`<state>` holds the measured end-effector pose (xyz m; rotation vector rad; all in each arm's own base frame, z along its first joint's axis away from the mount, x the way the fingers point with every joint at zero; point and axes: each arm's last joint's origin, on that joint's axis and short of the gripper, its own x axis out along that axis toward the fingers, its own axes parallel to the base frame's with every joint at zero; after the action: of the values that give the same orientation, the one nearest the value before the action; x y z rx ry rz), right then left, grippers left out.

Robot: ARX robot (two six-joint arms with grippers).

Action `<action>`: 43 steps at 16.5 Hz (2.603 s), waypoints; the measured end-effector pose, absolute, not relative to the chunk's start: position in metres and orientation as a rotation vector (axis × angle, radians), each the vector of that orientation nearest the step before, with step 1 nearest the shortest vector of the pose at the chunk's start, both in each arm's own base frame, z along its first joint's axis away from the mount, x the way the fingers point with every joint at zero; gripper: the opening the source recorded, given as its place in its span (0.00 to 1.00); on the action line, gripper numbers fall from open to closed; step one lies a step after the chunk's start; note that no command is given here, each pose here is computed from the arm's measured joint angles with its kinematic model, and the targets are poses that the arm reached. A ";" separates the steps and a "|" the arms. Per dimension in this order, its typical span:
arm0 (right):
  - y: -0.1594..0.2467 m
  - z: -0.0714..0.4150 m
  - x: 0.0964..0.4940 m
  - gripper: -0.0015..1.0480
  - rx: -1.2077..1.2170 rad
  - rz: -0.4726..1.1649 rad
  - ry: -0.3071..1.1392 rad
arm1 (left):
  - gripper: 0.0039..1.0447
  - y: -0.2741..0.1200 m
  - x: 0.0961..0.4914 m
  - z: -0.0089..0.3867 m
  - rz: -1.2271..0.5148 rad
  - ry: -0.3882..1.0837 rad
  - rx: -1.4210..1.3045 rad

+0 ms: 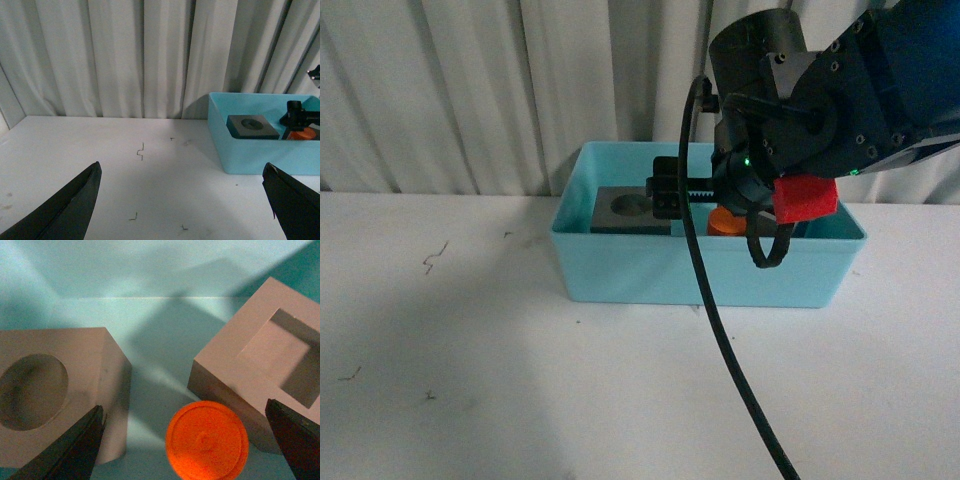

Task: Place gray and orange parts in blue box

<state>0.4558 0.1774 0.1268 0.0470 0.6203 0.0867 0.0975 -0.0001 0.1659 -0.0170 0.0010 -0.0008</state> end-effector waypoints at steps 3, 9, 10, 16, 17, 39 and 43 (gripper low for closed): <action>0.163 0.176 0.442 0.94 0.095 0.090 0.489 | 0.94 0.000 0.098 0.166 -0.001 0.001 -0.017; 0.060 0.250 0.315 0.94 0.162 -0.008 0.331 | 0.94 0.000 0.098 0.166 -0.001 0.001 -0.017; 0.043 0.243 0.281 0.94 0.159 -0.032 0.370 | 0.94 0.000 0.098 0.166 -0.001 0.001 -0.017; 0.013 0.215 0.151 0.77 0.151 -0.013 0.124 | 0.94 0.000 0.098 0.166 0.000 0.001 -0.017; 0.011 0.202 0.144 0.65 0.088 0.003 0.043 | 0.94 0.000 0.098 0.166 0.002 0.003 -0.017; 0.000 0.168 0.105 0.02 0.006 0.000 0.008 | 0.94 0.000 0.098 0.166 0.000 0.001 -0.017; 0.000 0.167 0.097 0.02 0.006 0.000 -0.003 | 0.94 0.000 0.098 0.166 -0.001 0.001 -0.017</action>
<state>0.0973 0.0000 0.1667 0.0059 -0.0029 -0.0004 0.0975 0.0000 0.1659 -0.0170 0.0010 -0.0008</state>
